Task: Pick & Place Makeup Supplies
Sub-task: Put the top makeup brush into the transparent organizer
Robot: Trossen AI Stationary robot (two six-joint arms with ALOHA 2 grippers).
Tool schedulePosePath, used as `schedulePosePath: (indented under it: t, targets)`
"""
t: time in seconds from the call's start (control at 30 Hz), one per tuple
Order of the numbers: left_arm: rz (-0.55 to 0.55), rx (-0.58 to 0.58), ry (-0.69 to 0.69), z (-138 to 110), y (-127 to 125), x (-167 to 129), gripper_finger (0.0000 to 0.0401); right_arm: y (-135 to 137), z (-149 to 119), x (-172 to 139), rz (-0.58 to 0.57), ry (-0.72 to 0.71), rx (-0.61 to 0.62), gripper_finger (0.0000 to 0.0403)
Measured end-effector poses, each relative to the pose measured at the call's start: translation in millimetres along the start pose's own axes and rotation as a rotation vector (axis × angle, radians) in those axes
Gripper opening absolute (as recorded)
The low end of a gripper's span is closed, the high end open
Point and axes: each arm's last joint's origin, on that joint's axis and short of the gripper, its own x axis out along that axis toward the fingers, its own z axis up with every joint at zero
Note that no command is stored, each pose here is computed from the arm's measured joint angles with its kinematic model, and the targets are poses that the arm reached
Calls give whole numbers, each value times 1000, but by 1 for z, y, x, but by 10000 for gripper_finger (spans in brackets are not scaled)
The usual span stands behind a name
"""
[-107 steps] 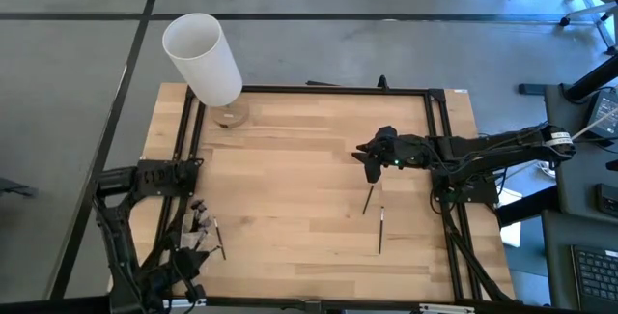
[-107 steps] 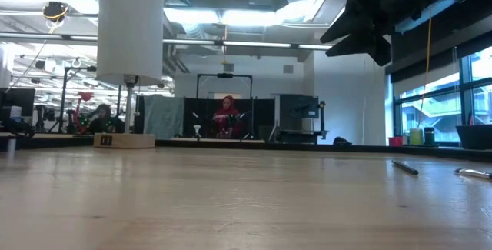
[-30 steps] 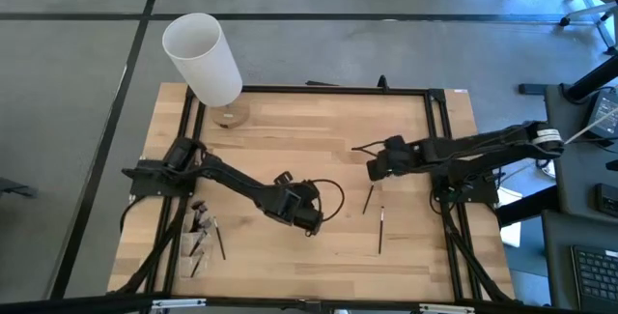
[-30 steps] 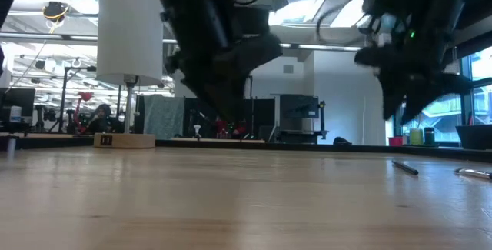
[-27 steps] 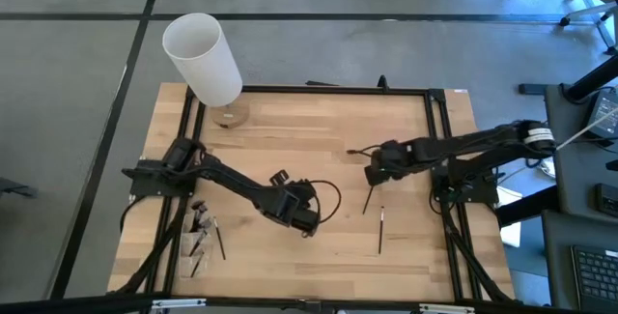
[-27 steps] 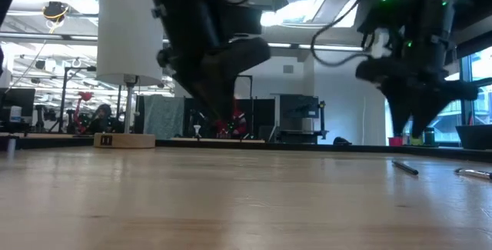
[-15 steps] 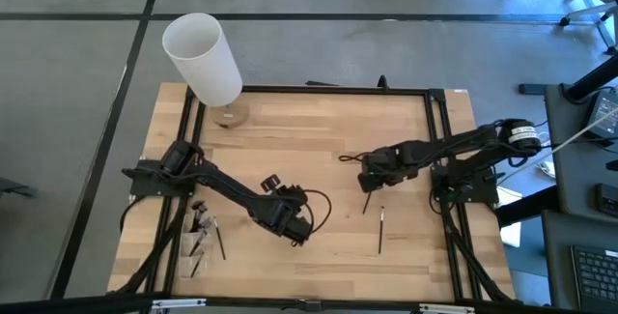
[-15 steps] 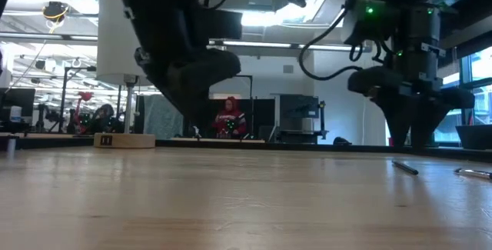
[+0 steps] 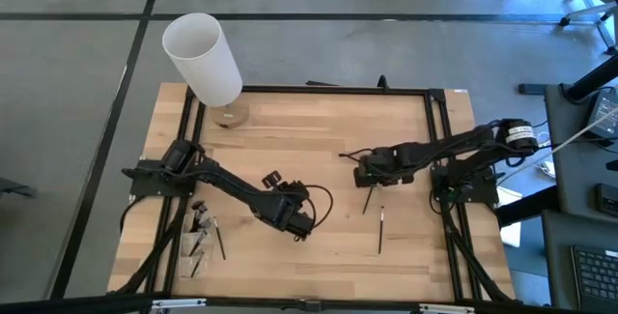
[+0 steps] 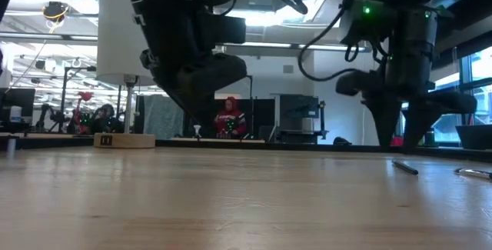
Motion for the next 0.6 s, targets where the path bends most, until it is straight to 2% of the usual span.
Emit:
schedulePosePath:
  t: [0.17, 0.33, 0.43, 0.6]
  targets:
    - [-2, 22, -8, -5, -3, -5, 114, 1, -4, 18, -77, 15, 37, 162]
    - [19, 50, -11, -13, -4, -11, 114, 3, -7, 34, -127, 20, 21, 158]
    - [23, 66, -12, -16, -5, -13, 114, 3, -8, 38, -154, 27, 13, 136]
    - [30, 64, -20, -16, -4, -13, 114, 7, -8, 37, -172, 30, -35, 76]
